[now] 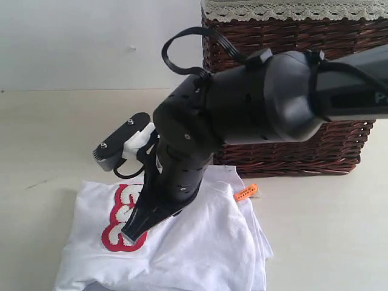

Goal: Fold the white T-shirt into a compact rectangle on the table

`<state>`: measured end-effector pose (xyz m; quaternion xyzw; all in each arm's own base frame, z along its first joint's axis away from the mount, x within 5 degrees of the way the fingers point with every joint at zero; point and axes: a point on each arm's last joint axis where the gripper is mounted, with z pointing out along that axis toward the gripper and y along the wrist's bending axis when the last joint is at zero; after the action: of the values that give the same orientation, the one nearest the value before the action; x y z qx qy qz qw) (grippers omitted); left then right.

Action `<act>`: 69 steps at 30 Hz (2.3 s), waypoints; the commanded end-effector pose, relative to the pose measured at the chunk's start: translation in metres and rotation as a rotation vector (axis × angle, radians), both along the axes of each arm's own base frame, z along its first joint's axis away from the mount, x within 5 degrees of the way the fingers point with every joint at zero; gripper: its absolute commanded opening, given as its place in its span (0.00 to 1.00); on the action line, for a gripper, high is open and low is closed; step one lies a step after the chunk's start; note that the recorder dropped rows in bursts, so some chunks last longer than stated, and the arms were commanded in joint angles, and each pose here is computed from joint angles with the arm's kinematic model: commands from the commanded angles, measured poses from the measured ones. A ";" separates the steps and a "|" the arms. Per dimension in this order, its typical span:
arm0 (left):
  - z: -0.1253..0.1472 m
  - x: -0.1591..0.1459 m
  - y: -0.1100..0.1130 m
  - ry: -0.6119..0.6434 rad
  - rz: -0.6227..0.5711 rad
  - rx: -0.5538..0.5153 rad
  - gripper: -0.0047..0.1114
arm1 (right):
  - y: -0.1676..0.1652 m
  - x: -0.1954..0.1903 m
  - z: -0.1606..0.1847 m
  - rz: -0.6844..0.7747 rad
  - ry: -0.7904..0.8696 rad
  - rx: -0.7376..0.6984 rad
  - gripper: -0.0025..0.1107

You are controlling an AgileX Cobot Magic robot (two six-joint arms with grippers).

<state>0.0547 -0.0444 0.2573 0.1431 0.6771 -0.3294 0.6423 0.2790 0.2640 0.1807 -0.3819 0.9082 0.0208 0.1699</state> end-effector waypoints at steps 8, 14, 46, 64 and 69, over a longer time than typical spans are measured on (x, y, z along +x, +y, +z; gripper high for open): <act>-0.043 0.002 -0.001 -0.011 0.007 0.010 0.04 | 0.006 0.003 0.004 -0.011 -0.058 0.092 0.02; -0.044 0.002 -0.001 -0.002 0.006 0.017 0.04 | 0.007 0.004 0.003 -0.011 -0.060 0.094 0.02; -0.037 0.001 0.033 -0.130 0.475 0.010 0.04 | 0.010 0.006 0.006 -0.005 -0.094 0.133 0.02; -0.053 0.002 0.041 -0.056 0.632 0.306 0.04 | 0.011 0.007 0.006 -0.004 -0.101 0.141 0.02; -0.062 0.001 0.041 0.039 0.614 0.340 0.04 | 0.011 0.007 0.006 -0.004 -0.101 0.141 0.02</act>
<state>0.0568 -0.0032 0.1997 0.0284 0.7278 -0.0086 0.6851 0.2862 0.2742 0.1839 -0.3687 0.8972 0.0614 0.2350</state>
